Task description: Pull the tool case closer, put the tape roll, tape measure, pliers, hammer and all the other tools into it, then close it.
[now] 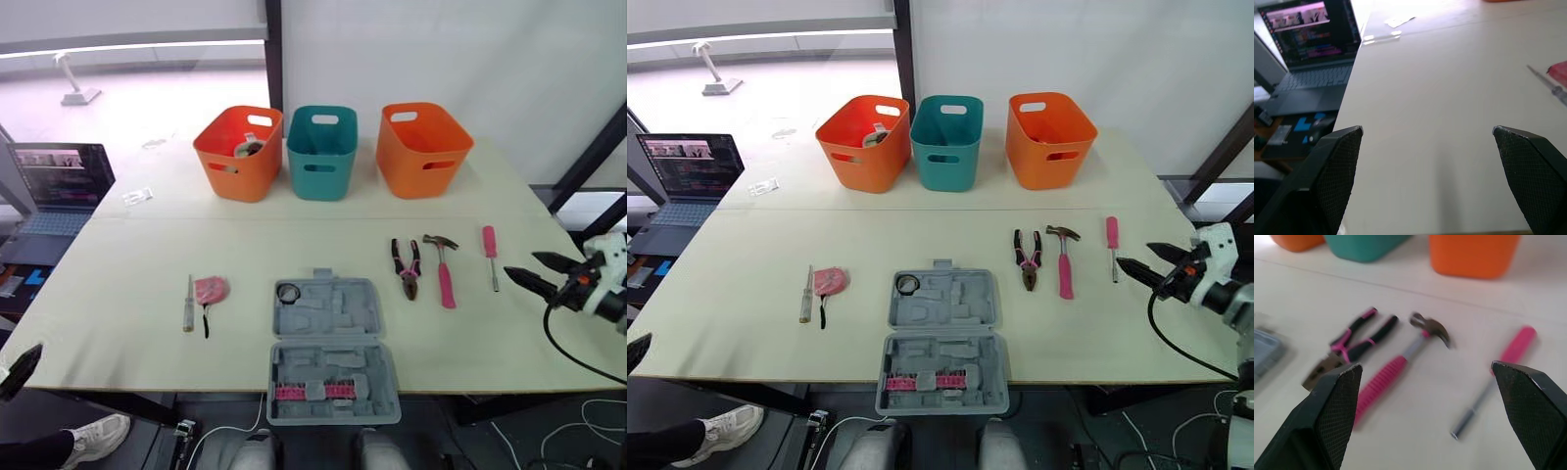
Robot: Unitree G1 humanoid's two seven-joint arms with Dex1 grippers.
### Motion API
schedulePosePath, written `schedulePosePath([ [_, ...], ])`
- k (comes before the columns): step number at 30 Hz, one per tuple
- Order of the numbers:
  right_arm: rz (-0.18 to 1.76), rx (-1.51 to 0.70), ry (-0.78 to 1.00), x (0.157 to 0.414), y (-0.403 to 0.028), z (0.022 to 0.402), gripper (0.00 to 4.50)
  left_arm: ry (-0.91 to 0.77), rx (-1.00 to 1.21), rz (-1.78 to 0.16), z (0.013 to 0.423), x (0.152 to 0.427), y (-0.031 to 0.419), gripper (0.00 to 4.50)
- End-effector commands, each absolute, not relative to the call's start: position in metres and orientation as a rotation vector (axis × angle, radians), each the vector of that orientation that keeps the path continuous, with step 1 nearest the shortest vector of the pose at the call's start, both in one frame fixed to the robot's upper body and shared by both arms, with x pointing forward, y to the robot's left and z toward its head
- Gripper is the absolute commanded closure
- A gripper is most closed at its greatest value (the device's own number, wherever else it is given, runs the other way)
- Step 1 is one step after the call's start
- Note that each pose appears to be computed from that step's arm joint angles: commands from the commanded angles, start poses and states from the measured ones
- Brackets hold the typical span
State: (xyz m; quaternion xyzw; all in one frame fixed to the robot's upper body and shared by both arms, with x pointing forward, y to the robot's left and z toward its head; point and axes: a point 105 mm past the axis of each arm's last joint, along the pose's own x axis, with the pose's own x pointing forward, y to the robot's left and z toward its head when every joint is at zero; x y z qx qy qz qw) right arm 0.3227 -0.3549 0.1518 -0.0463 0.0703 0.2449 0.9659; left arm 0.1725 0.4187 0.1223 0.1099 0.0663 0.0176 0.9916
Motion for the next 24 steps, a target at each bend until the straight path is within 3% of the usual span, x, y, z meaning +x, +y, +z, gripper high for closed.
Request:
schedulePosePath([
  [1,0.682,-0.122,0.048,0.335,-0.308,0.194,0.0,0.049,0.26,0.017,0.146,0.191,0.395,0.03],
  [4,0.944,-0.15,0.055,0.333,-0.242,0.221,0.0,-0.012,0.226,0.003,0.156,0.213,0.351,0.03],
  [8,1.112,-0.149,0.068,0.325,-0.201,0.233,0.0,-0.049,-0.004,-0.053,0.152,0.228,0.301,0.03],
  [12,1.329,-0.249,0.116,0.309,-0.152,0.239,0.0,-0.005,-0.064,-0.1,0.139,0.241,0.238,0.03],
  [24,1.442,-0.336,0.162,0.302,-0.121,0.245,0.0,0.113,0.018,0.094,0.094,0.282,0.192,0.03],
])
